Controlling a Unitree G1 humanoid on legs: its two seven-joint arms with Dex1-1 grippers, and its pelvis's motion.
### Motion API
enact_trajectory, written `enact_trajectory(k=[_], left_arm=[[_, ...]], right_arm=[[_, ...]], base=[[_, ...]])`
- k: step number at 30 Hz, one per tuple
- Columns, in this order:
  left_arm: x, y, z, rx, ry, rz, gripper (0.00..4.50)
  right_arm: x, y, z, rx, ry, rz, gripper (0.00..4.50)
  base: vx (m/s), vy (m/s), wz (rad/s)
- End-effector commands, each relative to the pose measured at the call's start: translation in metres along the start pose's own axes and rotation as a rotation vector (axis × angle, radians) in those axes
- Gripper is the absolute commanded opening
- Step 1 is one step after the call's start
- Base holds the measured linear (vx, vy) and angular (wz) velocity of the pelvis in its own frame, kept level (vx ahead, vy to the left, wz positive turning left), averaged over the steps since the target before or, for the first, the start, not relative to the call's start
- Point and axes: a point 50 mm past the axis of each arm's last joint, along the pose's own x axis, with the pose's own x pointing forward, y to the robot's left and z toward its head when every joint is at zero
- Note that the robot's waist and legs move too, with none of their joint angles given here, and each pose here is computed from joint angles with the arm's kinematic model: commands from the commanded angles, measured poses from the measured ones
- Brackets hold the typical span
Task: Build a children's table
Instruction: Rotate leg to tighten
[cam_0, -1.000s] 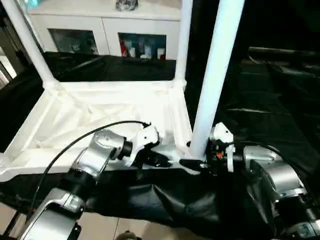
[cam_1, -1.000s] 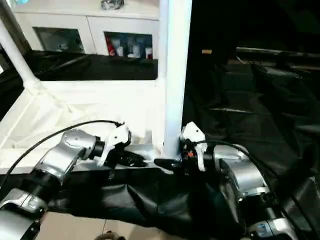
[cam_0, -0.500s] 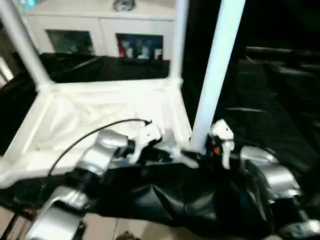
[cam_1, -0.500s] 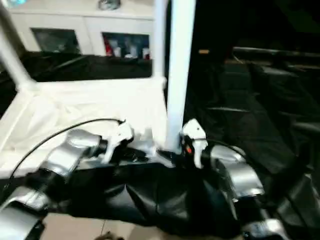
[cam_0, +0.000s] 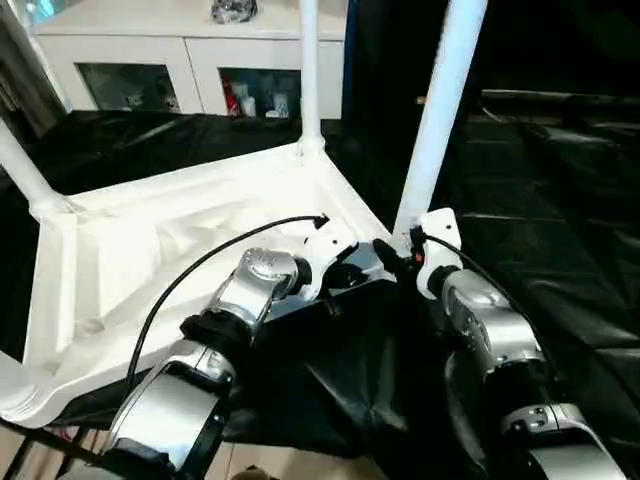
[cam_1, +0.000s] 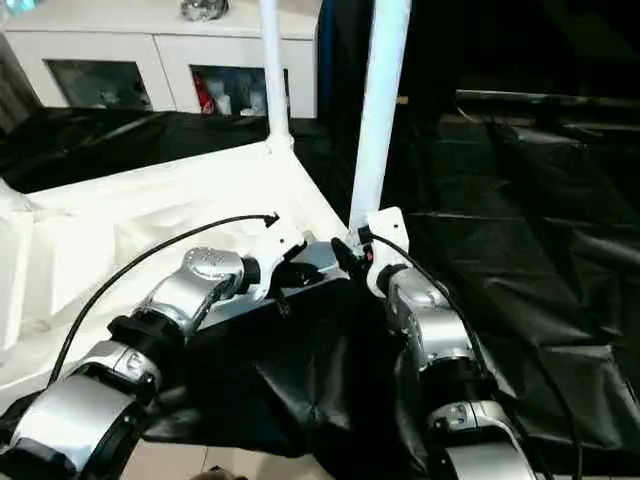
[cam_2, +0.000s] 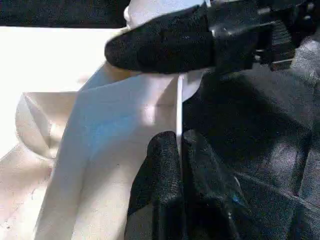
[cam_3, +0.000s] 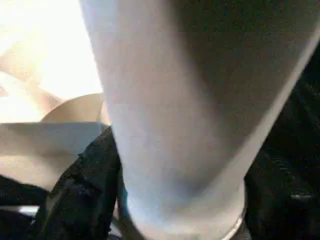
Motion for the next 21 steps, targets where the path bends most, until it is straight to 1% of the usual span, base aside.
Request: enact_trajectory(k=[1,3,6,8,9,10,11,14,18,21], left_arm=[[0.009,-0.01,0.033,0.065,-0.161,-0.062,0.0],[0.005,-0.01,0.029,0.077,-0.163,-0.098,0.0],[-0.002,-0.012,0.024,0.095,-0.176,-0.158,0.0],[-0.005,-0.013,0.022,0.101,-0.183,-0.195,0.0],[-0.011,-0.016,0.019,0.108,-0.184,-0.256,0.0],[-0.011,-0.016,0.019,0.108,-0.184,-0.256,0.0],[-0.017,-0.019,0.015,0.12,-0.179,-0.318,0.0],[-0.025,-0.023,0.009,0.127,-0.167,-0.398,0.0],[-0.035,-0.026,0.002,0.127,-0.143,-0.458,0.0],[-0.039,-0.026,-0.001,0.125,-0.137,-0.465,0.0]], right_arm=[[0.006,0.04,-0.014,0.004,0.062,0.258,3.61],[0.0,0.037,-0.014,-0.059,0.063,0.31,3.87],[-0.012,0.034,-0.012,-0.102,0.05,0.418,3.92],[-0.017,0.031,-0.01,-0.111,0.049,0.459,3.92],[-0.026,0.027,-0.009,-0.123,0.058,0.526,3.92],[-0.026,0.027,-0.009,-0.123,0.058,0.526,3.92],[-0.035,0.022,-0.009,-0.137,0.074,0.592,3.92],[-0.048,0.016,-0.008,-0.15,0.096,0.675,3.92],[-0.054,0.009,-0.004,-0.141,0.109,0.697,3.92],[-0.057,0.007,-0.006,-0.164,0.14,0.716,3.92]], base=[[0.0,0.0,0.0],[0.0,0.0,0.0],[0.0,0.0,0.0],[0.0,0.0,0.0],[0.0,0.0,0.0],[0.0,0.0,0.0],[0.0,0.0,0.0],[0.0,0.0,0.0],[0.0,0.0,0.0],[0.0,0.0,0.0]])
